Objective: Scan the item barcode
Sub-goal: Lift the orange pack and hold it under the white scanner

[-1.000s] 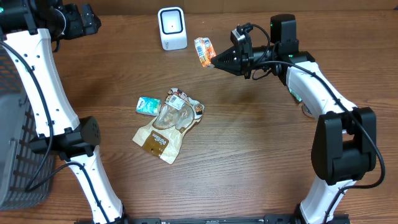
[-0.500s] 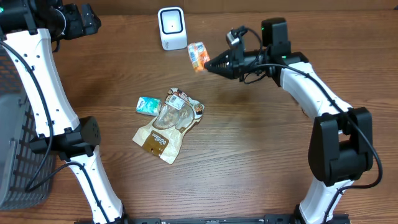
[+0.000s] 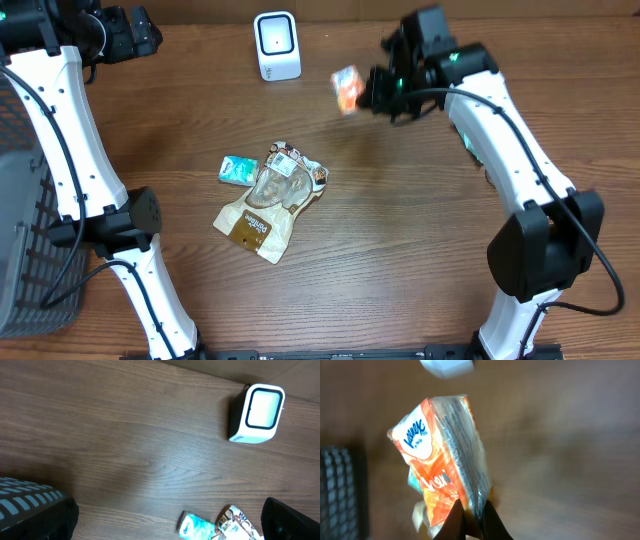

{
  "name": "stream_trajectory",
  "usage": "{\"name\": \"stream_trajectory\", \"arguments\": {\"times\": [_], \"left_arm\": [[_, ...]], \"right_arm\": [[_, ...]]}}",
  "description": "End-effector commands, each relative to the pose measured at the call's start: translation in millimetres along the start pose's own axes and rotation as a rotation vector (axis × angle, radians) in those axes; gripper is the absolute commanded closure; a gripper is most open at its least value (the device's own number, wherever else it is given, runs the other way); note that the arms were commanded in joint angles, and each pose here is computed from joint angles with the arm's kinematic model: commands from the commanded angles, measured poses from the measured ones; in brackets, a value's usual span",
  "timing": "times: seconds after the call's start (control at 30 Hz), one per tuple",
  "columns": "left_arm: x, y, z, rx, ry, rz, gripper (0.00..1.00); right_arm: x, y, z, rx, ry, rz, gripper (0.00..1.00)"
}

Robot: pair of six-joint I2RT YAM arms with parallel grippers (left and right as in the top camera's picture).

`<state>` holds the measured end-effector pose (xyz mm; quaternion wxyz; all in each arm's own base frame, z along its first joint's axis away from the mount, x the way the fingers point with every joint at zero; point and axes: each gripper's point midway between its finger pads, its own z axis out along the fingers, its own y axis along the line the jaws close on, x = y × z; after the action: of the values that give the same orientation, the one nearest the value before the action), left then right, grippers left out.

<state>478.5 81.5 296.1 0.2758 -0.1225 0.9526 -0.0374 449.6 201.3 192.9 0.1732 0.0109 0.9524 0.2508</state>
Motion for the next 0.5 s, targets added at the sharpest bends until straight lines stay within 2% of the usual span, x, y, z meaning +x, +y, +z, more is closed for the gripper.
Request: {"name": "stream_trajectory", "arguments": {"times": [0.0, 0.1, 0.23, 0.27, 0.33, 0.47], "left_arm": [[-4, -5, -21, 0.000, -0.049, -0.002, 0.00], [-4, -5, -21, 0.000, -0.049, -0.002, 0.01], [-4, -5, -21, 0.000, -0.049, -0.002, 0.00], [-4, -5, -21, 0.000, -0.049, -0.002, 0.00], [-4, -5, -21, 0.000, -0.049, -0.002, 0.00], [-4, -5, -21, 0.000, -0.049, -0.002, 0.00]], "right_arm": [[-51, 16, -44, 0.149, -0.228, -0.112, 0.96], [-86, 39, -62, 0.199, -0.363, -0.202, 0.96], [-119, 59, -56, 0.352, -0.531, -0.386, 0.96], [-131, 65, -49, 0.465, -0.608, -0.454, 0.96], [-141, 76, -35, 0.567, -0.666, -0.562, 0.96], [-148, 101, 17, 0.640, -0.691, -0.809, 0.96]]}}
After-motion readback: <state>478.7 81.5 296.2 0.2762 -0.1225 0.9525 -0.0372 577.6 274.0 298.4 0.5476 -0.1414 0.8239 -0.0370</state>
